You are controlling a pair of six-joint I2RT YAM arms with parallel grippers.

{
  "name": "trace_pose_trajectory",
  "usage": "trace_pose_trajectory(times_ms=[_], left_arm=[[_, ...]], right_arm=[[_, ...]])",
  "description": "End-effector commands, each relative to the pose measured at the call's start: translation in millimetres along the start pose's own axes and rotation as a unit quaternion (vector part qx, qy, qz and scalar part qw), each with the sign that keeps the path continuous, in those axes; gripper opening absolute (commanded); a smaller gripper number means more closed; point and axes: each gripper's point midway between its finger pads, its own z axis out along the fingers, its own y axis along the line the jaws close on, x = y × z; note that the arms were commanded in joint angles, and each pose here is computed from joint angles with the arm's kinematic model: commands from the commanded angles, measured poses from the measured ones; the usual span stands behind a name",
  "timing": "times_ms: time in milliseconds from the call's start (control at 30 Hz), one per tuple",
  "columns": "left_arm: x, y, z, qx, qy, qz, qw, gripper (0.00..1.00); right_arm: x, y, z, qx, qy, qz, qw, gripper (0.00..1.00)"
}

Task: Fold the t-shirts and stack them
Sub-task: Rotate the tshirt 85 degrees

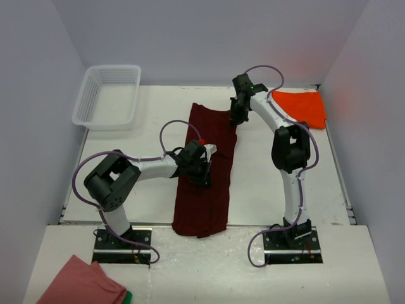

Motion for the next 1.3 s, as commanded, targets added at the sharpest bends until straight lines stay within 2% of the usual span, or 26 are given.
trace_pose_trajectory(times_ms=[0,433,800,900,967,1000,1133,1167,1267], left_arm=[[-1,-1,-5,0.0,0.002,0.015,1.0,0.0],[-6,4,-11,-0.009,-0.005,0.014,1.0,0.0],[-7,5,-12,-0.008,-0.006,0.015,1.0,0.0],[-8,5,-12,-0.007,-0.005,0.014,1.0,0.0],[-11,4,-11,-0.006,-0.009,0.014,1.0,0.0],[-11,5,-11,-0.006,-0.008,0.014,1.0,0.0],[-13,4,-9,-0.004,-0.008,0.014,1.0,0.0],[-14,4,-9,-0.003,-0.008,0.014,1.0,0.0],[-14,4,-9,-0.003,-0.007,0.015,1.0,0.0]], right_arm=[[-6,11,-6,-0.012,-0.004,-0.019,1.0,0.05],[-2,36,-3,-0.055,0.019,-0.045,0.997,0.09],[30,55,-8,-0.111,0.065,-0.077,0.989,0.13],[42,62,-13,-0.127,0.077,-0.094,0.984,0.23],[48,63,-18,-0.126,0.078,-0.103,0.984,0.4],[54,66,-20,-0.135,0.082,-0.107,0.982,0.44],[52,50,-31,-0.091,0.029,-0.092,0.991,0.47],[44,49,-50,-0.089,0.003,-0.091,0.992,0.48],[45,38,-57,-0.071,-0.015,-0.079,0.994,0.48]])
